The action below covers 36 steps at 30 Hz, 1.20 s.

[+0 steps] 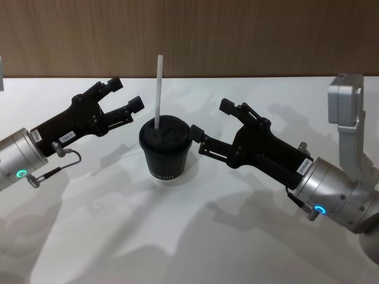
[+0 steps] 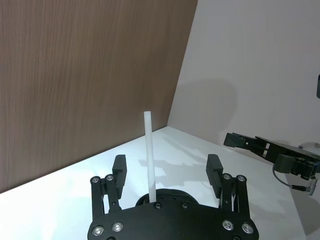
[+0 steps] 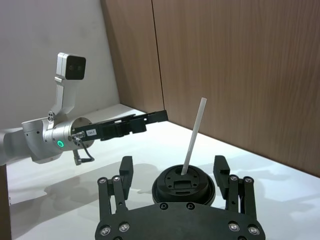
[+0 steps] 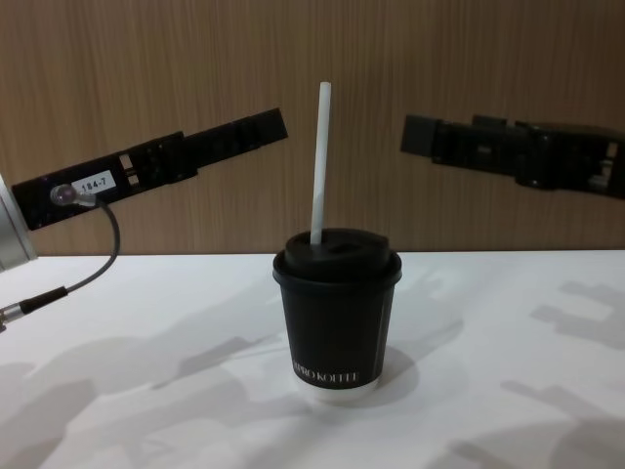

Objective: Pick up the straw with one hand, pass it to the other hand, and insert it into the cup.

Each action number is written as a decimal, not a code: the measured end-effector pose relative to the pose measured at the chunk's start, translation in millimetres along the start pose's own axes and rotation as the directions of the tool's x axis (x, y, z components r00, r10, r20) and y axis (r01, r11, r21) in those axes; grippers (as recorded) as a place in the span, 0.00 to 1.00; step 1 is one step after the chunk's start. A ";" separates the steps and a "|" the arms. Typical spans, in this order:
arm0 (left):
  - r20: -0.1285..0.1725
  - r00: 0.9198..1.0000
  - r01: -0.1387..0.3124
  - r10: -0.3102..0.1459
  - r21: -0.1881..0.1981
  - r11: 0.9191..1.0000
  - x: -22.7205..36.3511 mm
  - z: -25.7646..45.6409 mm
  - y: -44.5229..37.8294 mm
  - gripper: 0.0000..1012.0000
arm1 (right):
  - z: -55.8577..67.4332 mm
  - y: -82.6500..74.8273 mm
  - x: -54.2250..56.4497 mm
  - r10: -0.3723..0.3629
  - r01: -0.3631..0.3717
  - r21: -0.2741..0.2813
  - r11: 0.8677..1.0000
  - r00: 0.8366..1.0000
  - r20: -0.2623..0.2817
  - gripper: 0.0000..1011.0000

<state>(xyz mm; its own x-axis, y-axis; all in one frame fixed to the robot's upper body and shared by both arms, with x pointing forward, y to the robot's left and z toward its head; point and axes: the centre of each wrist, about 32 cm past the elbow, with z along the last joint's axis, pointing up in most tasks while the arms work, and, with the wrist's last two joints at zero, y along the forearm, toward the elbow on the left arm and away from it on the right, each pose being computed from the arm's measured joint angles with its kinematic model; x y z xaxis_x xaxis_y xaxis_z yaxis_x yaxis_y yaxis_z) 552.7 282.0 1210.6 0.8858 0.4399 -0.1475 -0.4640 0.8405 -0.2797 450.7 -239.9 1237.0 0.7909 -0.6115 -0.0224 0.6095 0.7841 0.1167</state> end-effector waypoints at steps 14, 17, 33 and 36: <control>0.000 1.000 0.000 0.000 0.000 1.000 0.0 0.0 0.0 0.99 | -0.1 0.0 0.0 0.000 0.000 0.000 1.000 1.000 0.000 0.99; 0.000 1.000 0.000 0.000 0.000 1.000 0.0 0.0 0.0 0.99 | -0.1 0.0 0.0 0.000 0.000 0.000 1.000 1.000 0.000 0.99; 0.000 1.000 0.000 0.000 0.000 1.000 0.0 -0.1 0.0 0.99 | -0.1 0.0 0.0 0.000 0.000 0.000 1.000 1.000 0.000 0.99; 0.000 1.000 0.000 0.000 0.000 1.000 0.0 0.0 0.0 0.99 | -0.1 0.0 0.0 0.000 0.000 0.000 1.000 1.000 0.000 0.99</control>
<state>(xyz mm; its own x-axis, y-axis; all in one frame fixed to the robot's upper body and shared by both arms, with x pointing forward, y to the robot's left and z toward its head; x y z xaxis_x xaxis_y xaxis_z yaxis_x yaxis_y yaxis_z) 552.7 281.9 1210.6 0.8859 0.4398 -0.1476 -0.4639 0.8406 -0.2795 450.7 -239.9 1236.9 0.7909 -0.6115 -0.0227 0.6096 0.7841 0.1166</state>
